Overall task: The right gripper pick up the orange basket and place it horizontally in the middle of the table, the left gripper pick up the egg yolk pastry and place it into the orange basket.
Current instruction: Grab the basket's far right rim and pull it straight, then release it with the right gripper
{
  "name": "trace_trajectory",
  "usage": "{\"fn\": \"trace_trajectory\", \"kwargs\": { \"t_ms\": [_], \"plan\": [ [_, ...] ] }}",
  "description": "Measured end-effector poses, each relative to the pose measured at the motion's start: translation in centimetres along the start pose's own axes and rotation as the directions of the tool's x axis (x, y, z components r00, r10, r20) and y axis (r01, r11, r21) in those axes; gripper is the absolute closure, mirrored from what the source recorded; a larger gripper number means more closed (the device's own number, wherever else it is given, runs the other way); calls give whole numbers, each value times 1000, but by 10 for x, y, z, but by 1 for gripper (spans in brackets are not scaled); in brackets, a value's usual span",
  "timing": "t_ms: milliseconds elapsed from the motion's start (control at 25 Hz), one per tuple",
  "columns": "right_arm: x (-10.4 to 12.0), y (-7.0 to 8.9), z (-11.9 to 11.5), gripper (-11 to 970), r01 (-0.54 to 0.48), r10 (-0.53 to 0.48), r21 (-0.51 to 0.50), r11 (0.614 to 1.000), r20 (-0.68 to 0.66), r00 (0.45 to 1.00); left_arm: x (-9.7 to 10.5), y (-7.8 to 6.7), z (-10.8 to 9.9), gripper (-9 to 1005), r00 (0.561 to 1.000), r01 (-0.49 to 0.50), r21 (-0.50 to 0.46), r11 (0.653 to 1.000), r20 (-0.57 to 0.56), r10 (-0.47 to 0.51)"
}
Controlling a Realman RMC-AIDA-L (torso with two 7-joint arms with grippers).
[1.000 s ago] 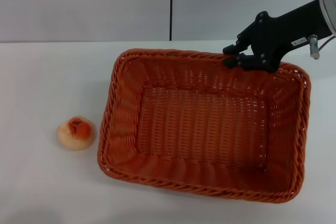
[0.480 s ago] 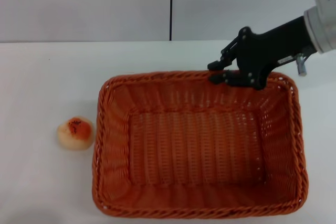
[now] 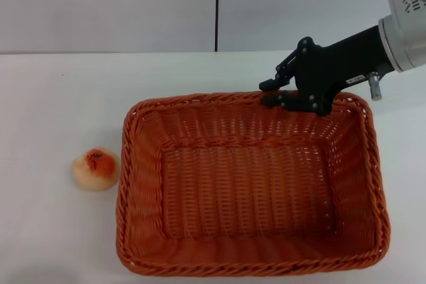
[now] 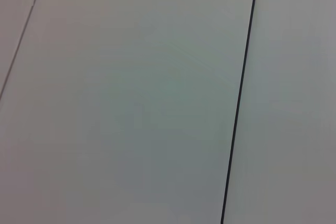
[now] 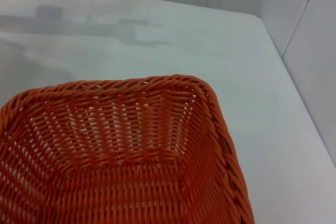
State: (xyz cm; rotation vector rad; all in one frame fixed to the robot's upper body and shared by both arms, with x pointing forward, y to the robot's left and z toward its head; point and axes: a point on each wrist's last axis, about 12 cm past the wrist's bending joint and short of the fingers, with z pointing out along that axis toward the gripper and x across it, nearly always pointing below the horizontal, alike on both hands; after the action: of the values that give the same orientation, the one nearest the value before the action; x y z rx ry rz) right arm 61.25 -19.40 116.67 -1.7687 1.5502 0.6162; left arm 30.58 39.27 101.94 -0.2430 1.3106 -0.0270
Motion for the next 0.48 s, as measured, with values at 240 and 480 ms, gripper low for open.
{"fn": "trace_trajectory", "kwargs": {
  "t_ms": [240, 480],
  "plan": [
    [1, 1, 5, 805, -2, 2, 24, 1000, 10, 1000, 0, 0, -1, 243, 1000, -1, -1, 1000, -4, 1],
    [5, 3, 6, 627, -23, 21, 55, 998, 30, 999, 0, 0, -1, 246, 1000, -1, 3, 1000, -4, 1]
  ]
}}
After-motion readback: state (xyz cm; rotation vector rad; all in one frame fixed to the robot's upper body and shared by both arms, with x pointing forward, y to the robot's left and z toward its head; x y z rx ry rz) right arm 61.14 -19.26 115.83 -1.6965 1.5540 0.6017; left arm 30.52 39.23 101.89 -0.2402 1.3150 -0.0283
